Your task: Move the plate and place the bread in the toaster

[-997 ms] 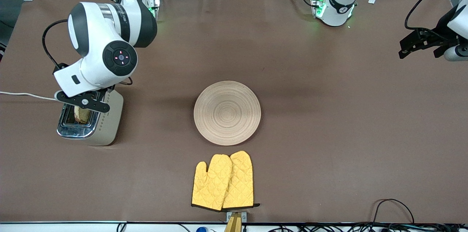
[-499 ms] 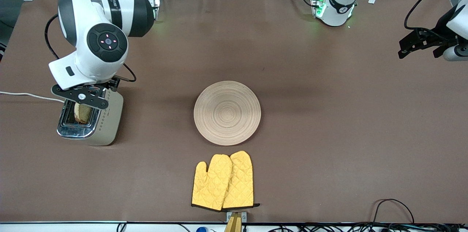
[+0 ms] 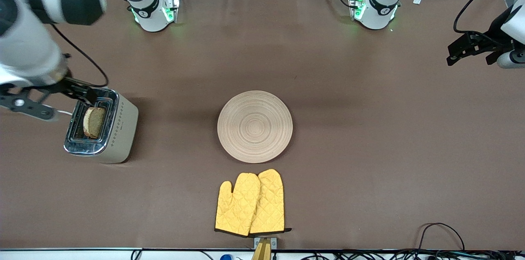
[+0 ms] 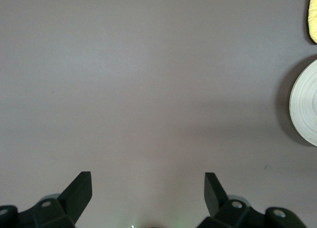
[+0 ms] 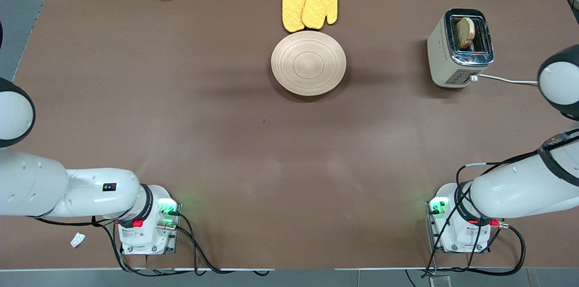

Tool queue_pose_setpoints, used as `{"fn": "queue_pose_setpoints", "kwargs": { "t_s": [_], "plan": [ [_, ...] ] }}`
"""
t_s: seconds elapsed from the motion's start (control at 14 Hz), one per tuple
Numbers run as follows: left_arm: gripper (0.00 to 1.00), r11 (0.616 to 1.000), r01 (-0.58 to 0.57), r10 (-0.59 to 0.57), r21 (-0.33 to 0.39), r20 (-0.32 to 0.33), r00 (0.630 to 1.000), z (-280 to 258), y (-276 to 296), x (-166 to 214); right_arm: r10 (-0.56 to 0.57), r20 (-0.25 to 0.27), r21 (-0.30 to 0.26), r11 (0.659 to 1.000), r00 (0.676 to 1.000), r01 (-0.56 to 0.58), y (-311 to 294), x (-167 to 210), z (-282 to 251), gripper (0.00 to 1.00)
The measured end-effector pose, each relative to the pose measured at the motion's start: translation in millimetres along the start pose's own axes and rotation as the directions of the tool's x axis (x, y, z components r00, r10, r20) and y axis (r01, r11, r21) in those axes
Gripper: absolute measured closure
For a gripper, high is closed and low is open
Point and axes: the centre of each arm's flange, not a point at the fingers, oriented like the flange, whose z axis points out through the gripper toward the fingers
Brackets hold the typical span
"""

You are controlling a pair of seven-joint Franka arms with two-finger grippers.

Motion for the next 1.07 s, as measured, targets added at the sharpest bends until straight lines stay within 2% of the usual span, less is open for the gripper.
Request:
{"fn": "queue_pose_setpoints", "kwargs": {
  "t_s": [0.21,0.36,0.71,1.07],
  "plan": [
    [0.0,1.0,0.0,0.0,0.0,0.0,1.0,0.0,0.0,0.0,-0.038,-0.012,0.113,0.993,0.999,0.04,51.1,4.8,-10.7,0.0],
    [0.0,1.0,0.0,0.0,0.0,0.0,1.0,0.0,-0.1,0.0,-0.069,-0.039,0.176,0.982,0.997,0.075,72.9,-0.6,-15.0,0.0],
    [0.0,1.0,0.0,0.0,0.0,0.0,1.0,0.0,0.1,0.0,-0.196,-0.091,0.261,0.942,0.976,0.213,116.3,-26.9,-21.9,0.0],
    [0.0,1.0,0.0,0.0,0.0,0.0,1.0,0.0,-0.1,0.0,-0.23,-0.114,0.275,0.928,0.967,0.253,137.3,-25.1,-23.5,0.0]
  ]
}}
